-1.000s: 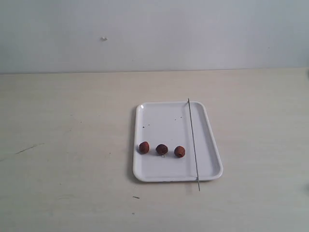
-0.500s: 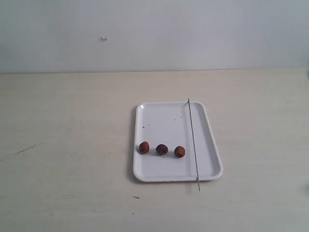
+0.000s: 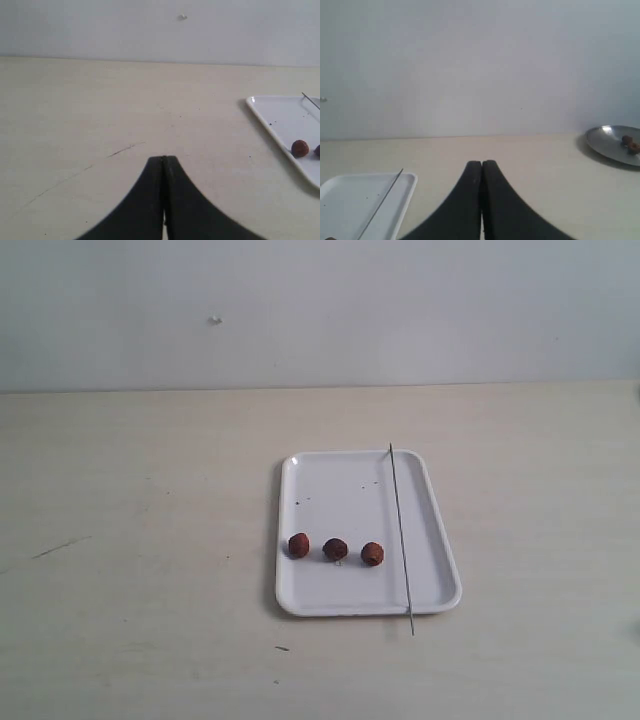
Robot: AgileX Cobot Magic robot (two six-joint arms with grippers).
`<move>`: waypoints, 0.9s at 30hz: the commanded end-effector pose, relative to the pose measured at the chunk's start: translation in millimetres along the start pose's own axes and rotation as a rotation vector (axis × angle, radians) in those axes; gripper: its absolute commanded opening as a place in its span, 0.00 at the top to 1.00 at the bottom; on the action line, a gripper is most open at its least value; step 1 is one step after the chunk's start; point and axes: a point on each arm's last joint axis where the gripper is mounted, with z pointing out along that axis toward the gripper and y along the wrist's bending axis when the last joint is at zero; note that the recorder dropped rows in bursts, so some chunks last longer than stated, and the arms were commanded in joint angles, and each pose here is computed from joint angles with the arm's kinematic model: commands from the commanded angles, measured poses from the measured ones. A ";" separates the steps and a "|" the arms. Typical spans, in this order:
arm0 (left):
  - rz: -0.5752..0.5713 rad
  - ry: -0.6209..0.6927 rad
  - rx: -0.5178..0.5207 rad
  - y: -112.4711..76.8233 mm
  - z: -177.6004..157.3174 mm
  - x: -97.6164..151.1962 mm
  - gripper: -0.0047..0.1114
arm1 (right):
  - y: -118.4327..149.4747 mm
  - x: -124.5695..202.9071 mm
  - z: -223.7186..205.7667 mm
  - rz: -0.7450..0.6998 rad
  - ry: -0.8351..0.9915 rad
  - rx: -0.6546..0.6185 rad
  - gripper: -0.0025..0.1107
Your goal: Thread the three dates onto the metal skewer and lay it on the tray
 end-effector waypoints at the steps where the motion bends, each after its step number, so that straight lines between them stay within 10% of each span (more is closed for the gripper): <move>1: -0.013 -0.009 0.003 -0.2 -0.1 0.4 0.96 | -0.7 -6.1 -0.6 0.097 -0.082 0.005 0.98; 14: -0.013 -0.009 0.003 -0.2 -0.1 0.4 0.96 | -2.6 -19.9 -2.8 0.555 -0.238 -0.036 0.98; 20: -0.013 -0.009 0.003 -0.2 -0.1 0.4 0.96 | -1.5 -61.8 -15.0 0.488 -0.454 -0.086 0.98; 27: -0.013 -0.009 0.003 -0.2 -0.1 0.4 0.96 | 2.6 -129.1 23.9 0.407 -0.181 -0.029 0.98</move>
